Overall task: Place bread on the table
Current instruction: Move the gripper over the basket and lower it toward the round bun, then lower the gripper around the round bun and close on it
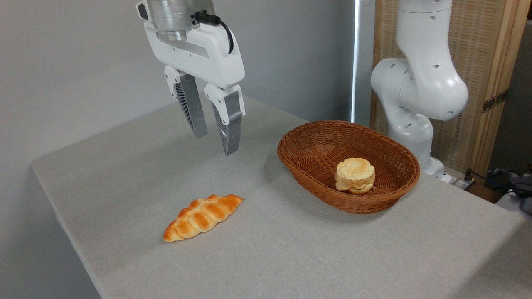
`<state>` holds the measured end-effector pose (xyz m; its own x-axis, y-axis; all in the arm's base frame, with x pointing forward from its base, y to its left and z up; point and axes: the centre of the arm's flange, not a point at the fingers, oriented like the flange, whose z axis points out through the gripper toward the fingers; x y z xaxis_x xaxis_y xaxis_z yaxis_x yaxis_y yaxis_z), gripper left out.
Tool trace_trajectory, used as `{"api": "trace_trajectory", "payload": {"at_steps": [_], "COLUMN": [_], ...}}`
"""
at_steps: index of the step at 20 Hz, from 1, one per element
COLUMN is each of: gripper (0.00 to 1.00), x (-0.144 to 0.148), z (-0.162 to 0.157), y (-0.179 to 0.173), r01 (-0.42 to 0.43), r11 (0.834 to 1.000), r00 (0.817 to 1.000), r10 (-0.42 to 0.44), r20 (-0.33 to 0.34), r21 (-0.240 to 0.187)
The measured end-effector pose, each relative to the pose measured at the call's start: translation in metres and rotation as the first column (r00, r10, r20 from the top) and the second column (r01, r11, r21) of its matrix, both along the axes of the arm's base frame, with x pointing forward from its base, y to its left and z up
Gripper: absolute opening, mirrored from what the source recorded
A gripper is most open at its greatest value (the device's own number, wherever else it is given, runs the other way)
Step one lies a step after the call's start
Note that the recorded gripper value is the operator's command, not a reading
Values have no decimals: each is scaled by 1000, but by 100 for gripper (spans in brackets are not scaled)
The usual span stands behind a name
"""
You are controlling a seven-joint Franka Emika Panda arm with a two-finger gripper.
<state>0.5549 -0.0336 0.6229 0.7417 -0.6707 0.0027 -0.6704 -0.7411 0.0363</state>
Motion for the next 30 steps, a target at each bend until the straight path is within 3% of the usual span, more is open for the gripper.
{"api": "trace_trajectory", "payload": {"at_steps": [4, 8, 14, 20, 22, 26, 30], "gripper": [100, 100, 100, 100, 100, 100, 100], "x": [-18, -57, -122, -187, -196, -206, -223], "z": [-5, -12, -31, -75, -88, -115, -140], "y": [2, 6, 13, 22, 21, 25, 34], "r01": [1, 9, 121, 234, 251, 351, 367], "r11": [1000, 1000, 992, 972, 967, 936, 930], "r00": [1000, 998, 987, 959, 951, 913, 913], "r10": [-1, -10, -123, -236, -254, -342, -361], "r20": [-32, -63, -99, -160, -177, -221, -192], "r21": [-3, -12, -31, -33, -39, 4, -1]}}
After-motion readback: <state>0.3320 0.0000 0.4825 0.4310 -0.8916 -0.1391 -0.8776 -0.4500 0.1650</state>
